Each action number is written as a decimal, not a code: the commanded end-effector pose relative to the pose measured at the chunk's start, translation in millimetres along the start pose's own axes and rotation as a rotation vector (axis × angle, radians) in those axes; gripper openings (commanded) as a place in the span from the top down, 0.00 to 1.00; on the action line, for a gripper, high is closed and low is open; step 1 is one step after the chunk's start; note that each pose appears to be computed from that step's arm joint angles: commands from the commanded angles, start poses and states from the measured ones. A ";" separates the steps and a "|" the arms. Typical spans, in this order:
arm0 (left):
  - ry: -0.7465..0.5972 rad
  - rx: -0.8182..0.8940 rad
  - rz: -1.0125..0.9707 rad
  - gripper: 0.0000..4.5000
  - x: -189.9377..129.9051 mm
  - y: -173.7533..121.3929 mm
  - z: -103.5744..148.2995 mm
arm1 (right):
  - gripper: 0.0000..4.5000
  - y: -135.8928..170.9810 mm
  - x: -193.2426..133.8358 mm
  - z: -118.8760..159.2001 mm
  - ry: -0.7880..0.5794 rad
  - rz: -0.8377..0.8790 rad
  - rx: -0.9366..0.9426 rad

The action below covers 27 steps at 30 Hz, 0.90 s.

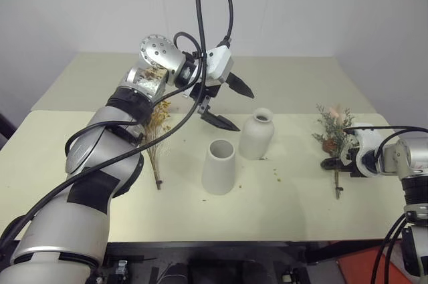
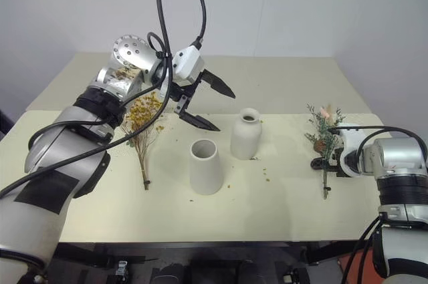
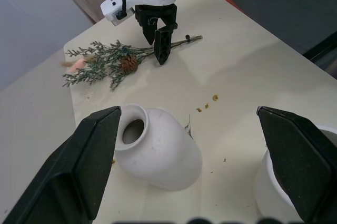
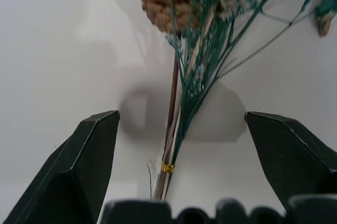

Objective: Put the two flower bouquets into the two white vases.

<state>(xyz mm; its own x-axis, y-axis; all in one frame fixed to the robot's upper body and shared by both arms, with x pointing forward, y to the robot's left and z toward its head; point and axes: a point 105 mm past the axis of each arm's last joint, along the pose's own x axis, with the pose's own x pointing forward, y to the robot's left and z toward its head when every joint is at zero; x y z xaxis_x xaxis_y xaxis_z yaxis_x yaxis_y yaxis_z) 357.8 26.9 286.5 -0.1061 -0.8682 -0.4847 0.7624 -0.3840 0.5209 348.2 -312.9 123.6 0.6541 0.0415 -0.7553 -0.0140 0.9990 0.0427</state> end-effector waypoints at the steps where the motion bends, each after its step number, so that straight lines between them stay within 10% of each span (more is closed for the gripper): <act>1: -0.010 0.065 0.001 0.00 -2.5 6.3 16.4 | 0.26 -1.9 -6.7 11.0 -0.047 0.019 0.025; 11: -0.015 0.072 0.008 0.00 -4.6 6.4 17.1 | 1.00 -3.2 -2.6 -1.2 0.008 0.027 0.018; 18: 0.006 0.059 0.024 0.00 -11.4 6.4 12.9 | 1.00 -1.2 -18.8 20.0 -0.071 -0.011 -0.013; 27: 0.036 -0.022 0.112 0.00 -36.9 4.6 -5.4 | 1.00 24.4 -85.6 104.7 -0.703 -0.098 -0.052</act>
<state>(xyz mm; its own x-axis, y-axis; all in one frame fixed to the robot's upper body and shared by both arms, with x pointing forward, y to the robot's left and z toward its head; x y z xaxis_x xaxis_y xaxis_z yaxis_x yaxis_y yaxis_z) 369.3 54.7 290.5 -0.0156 -0.8817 -0.4716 0.7944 -0.2973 0.5296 373.8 -294.5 217.8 0.9424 -0.0317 -0.3329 0.0258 0.9994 -0.0221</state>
